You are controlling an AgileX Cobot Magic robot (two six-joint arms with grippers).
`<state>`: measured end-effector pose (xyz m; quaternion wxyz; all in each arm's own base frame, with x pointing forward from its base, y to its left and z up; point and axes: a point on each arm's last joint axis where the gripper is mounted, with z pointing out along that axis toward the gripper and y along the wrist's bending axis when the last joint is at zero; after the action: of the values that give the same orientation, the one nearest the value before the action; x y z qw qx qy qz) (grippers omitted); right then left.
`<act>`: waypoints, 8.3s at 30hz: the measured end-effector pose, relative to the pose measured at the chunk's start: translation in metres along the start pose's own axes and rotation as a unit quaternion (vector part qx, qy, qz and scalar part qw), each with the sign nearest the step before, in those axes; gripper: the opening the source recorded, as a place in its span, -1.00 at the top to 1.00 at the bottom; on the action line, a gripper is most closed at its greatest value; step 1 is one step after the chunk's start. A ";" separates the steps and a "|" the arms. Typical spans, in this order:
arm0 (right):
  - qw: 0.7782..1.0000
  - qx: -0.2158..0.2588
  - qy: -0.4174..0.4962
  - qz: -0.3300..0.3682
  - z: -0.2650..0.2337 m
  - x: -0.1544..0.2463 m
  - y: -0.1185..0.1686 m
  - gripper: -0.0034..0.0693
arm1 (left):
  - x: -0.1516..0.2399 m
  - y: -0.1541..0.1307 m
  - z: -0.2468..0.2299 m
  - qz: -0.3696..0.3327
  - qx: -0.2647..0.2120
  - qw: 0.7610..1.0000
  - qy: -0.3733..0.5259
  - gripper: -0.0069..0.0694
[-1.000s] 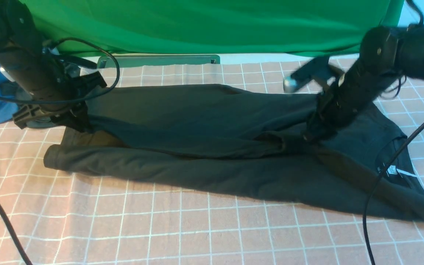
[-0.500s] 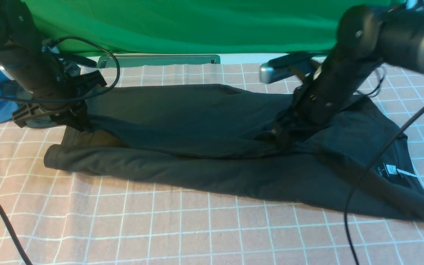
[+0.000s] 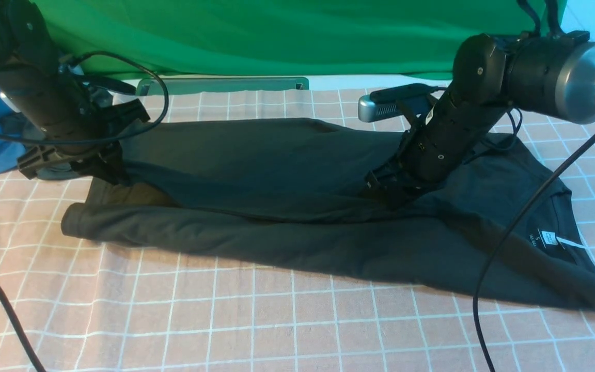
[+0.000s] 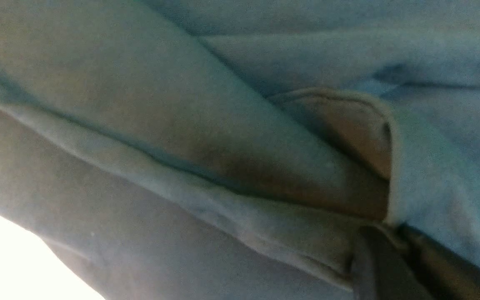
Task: Fold a long-sleeved shirt over a pink coffee tablecloth.
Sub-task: 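Fold the black garment in half by bringing its near edge over to the far edge, then pull the folded dark garment lengthwise by its ends to straighten it flat on the table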
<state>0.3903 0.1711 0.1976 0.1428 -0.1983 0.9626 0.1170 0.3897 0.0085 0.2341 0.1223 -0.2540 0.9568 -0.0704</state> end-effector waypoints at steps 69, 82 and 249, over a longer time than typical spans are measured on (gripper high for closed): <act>0.997 0.071 0.005 -0.016 -0.071 -0.042 -0.124 0.12 | -0.039 -0.067 -0.036 0.153 0.116 0.979 -0.073 0.72; 0.997 0.023 0.071 -0.035 -0.001 -0.035 -0.131 -0.09 | 0.024 -0.111 0.010 0.263 0.080 0.961 -0.007 0.79; 0.978 0.150 0.073 0.125 -0.110 0.057 -0.148 -0.37 | 0.003 0.044 0.065 0.098 -0.064 0.993 0.011 0.16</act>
<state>0.3758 -0.0120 0.2573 0.0848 -0.0608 0.9942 -0.0260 0.3842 0.0403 0.1625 0.1014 -0.1654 0.9810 0.0003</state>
